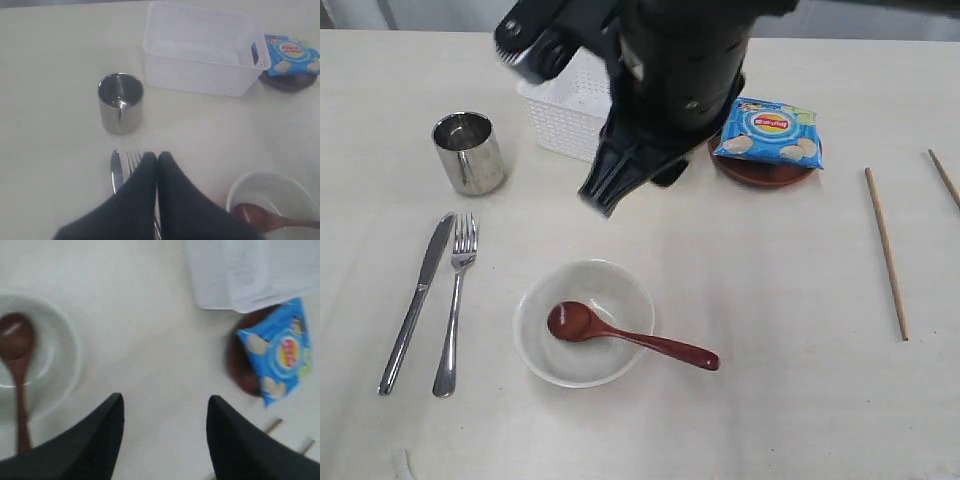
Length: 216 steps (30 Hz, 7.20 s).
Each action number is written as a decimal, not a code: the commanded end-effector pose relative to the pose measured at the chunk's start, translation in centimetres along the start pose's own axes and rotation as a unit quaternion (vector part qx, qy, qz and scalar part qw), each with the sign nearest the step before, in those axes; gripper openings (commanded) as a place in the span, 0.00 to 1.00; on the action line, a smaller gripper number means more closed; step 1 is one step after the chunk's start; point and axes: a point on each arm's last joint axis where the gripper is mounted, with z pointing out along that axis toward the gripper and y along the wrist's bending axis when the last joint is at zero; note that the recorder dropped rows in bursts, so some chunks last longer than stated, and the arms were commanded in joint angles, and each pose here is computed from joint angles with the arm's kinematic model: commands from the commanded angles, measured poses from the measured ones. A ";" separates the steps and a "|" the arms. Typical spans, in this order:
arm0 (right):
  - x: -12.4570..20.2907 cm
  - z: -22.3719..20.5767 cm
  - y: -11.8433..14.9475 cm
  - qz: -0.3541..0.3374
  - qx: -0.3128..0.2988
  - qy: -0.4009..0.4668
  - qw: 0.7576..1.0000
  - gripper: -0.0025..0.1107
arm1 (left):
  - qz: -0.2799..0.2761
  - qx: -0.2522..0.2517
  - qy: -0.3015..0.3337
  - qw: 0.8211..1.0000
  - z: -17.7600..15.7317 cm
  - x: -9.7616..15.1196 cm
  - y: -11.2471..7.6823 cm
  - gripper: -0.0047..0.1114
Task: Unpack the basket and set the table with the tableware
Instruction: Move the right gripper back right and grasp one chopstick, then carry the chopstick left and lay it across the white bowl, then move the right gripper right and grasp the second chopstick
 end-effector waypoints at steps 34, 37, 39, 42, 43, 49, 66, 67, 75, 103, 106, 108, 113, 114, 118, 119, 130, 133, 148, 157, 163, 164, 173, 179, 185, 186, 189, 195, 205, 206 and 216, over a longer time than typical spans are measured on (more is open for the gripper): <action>20.7 24.6 -17.0 0.459 -0.128 0.221 0.851 0.28 | -0.001 0.006 0.002 1.000 0.0 0.2 -0.1 0.04; 20.9 25.0 -16.9 0.464 -0.160 0.207 0.846 0.26 | -0.001 0.006 0.001 1.000 0.0 0.1 -0.1 0.04; 21.2 25.7 -16.5 0.462 -0.165 0.217 0.844 0.25 | -0.001 0.006 0.001 1.000 0.0 0.1 -0.1 0.04; 21.5 26.5 -16.0 0.460 -0.172 0.229 0.840 0.22 | 0.001 0.005 0.001 1.000 0.0 0.1 -0.1 0.04; 21.6 26.7 -15.9 0.460 -0.175 0.233 0.839 0.18 | 0.001 0.005 0.001 1.000 0.0 0.1 -0.1 0.04; 21.1 25.3 -16.6 0.467 -0.165 0.218 0.841 0.02 | 0.002 0.004 0.001 1.000 0.0 0.1 -0.1 0.04; 8.6 11.2 -11.8 0.335 -0.186 0.046 0.923 0.02 | -0.002 0.006 0.004 1.000 0.0 0.2 -0.1 0.04; 7.9 10.5 -11.0 0.323 -0.198 0.044 0.924 0.02 | -0.002 0.006 0.004 1.000 0.0 0.2 -0.1 0.04; 3.3 5.7 -5.3 0.214 -0.273 0.039 0.937 0.02 | -0.002 0.006 0.004 1.000 0.0 0.2 -0.1 0.04; -0.2 11.6 5.4 0.221 -0.348 0.126 0.902 0.02 | -0.002 0.006 0.003 1.000 0.0 0.2 -0.1 0.04; -0.2 12.0 5.5 0.229 -0.345 0.130 0.901 0.02 | -0.002 0.007 0.001 1.000 0.0 0.1 -0.1 0.04; -0.3 12.2 5.5 0.231 -0.342 0.124 0.902 0.02 | -0.003 0.007 0.002 1.000 0.0 0.1 -0.1 0.04; -0.2 12.4 5.3 0.226 -0.325 0.123 0.910 0.02 | -0.004 0.008 0.002 1.000 0.0 0.1 -0.2 0.04; -0.1 12.6 5.2 0.225 -0.315 0.125 0.913 0.02 | -0.004 0.008 0.002 1.000 0.0 0.1 -0.2 0.04; -0.1 12.6 5.1 0.223 -0.313 0.129 0.914 0.02 | -0.004 0.008 0.002 1.000 0.0 0.1 -0.2 0.04; 0.0 12.6 5.1 0.224 -0.313 0.129 0.914 0.02 | -0.004 0.008 0.002 1.000 0.0 0.1 -0.2 0.04; 0.2 13.3 5.2 0.217 -0.300 0.143 0.918 0.13 | -0.004 0.008 0.001 1.000 0.0 0.1 -0.2 0.04; 0.1 13.3 5.2 0.220 -0.301 0.138 0.918 0.26 | -0.004 0.008 0.001 1.000 0.0 0.1 -0.2 0.04; 0.4 7.2 1.2 0.217 -0.278 0.054 0.934 0.30 | -0.004 0.008 0.000 1.000 0.0 0.1 -0.2 0.04; 6.2 4.9 -12.0 0.331 -0.118 0.020 0.936 0.30 | -0.004 0.008 0.000 1.000 0.0 0.1 -0.2 0.04; 12.8 9.0 -19.9 0.448 -0.032 0.088 0.889 0.30 | -0.004 0.008 0.001 1.000 0.0 0.1 -0.2 0.04; 13.7 9.9 -20.6 0.463 -0.031 0.102 0.880 0.30 | -0.004 0.008 0.001 1.000 0.0 0.1 -0.2 0.04; 22.2 18.5 -24.3 0.518 -0.052 0.202 0.830 0.30 | -0.004 0.008 0.001 1.000 0.0 0.1 -0.2 0.04; 26.9 22.1 -25.5 0.526 -0.057 0.220 0.820 0.30 | -0.005 0.009 0.001 1.000 0.0 0.1 -0.2 0.04; 28.7 25.0 -25.1 0.540 -0.089 0.209 0.811 0.30 | -0.005 0.009 0.001 1.000 0.0 0.1 -0.2 0.04; 28.7 25.3 -25.0 0.541 -0.092 0.206 0.810 0.30 | -0.005 0.009 0.001 1.000 0.0 0.1 -0.2 0.04; 28.9 26.2 -24.6 0.538 -0.101 0.212 0.810 0.30 | -0.005 0.009 0.001 1.000 0.0 0.1 -0.2 0.04; 29.2 26.9 -24.2 0.535 -0.109 0.223 0.807 0.09 | -0.005 0.009 0.001 1.000 0.0 0.1 -0.2 0.04; 27.8 24.6 -25.0 0.551 -0.109 0.190 0.805 0.02 | -0.005 0.009 0.001 1.000 0.0 0.1 -0.2 0.04; 27.4 23.8 -25.3 0.556 -0.106 0.178 0.805 0.02 | -0.005 0.009 0.001 1.000 0.0 0.1 -0.2 0.04; 18.4 15.1 -24.7 0.509 -0.097 0.045 0.854 0.02 | -0.006 0.009 0.004 1.000 0.0 0.2 -0.2 0.04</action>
